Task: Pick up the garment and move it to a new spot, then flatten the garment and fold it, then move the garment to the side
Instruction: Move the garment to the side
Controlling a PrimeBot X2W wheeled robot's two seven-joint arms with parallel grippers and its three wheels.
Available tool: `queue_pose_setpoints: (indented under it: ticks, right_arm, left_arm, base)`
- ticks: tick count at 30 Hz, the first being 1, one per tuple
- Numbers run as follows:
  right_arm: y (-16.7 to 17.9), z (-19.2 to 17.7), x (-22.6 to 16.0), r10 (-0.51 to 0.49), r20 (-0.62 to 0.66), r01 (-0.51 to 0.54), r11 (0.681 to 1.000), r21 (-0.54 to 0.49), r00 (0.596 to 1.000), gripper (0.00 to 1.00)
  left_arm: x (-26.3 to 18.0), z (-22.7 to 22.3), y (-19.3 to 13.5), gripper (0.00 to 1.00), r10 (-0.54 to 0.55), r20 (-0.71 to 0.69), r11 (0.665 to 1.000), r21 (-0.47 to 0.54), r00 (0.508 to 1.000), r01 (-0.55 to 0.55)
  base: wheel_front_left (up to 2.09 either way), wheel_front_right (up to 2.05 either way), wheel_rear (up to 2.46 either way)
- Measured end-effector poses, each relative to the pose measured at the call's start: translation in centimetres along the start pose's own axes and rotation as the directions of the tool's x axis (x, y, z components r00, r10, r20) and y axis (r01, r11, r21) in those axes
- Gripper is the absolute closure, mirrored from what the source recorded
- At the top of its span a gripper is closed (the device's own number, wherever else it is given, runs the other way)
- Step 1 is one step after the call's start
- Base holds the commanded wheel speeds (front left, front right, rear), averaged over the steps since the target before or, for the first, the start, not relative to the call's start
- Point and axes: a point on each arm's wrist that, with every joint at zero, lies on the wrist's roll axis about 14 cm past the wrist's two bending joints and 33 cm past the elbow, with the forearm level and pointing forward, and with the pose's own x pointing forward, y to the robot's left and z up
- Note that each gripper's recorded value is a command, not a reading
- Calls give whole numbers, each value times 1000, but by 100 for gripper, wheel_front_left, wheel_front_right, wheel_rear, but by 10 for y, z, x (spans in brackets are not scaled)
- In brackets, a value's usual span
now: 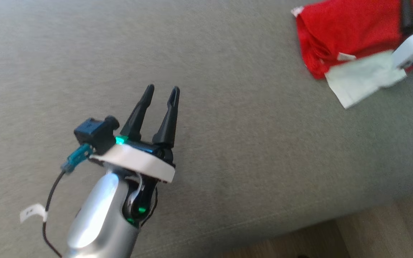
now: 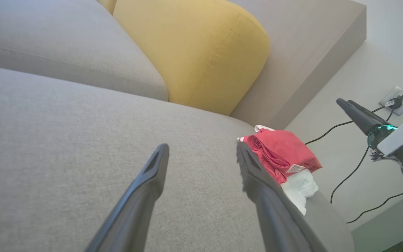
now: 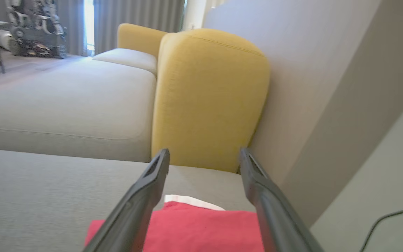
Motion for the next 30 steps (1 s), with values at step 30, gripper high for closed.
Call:
queue_pose_setpoints:
  ticks: [30]
  right_arm:
    - [147,27,-136,129,236,-193,942,273,963,0]
  left_arm:
    - [-182,97,53,0,395,318,885,120,862,-450]
  base:
    - [0,0,0]
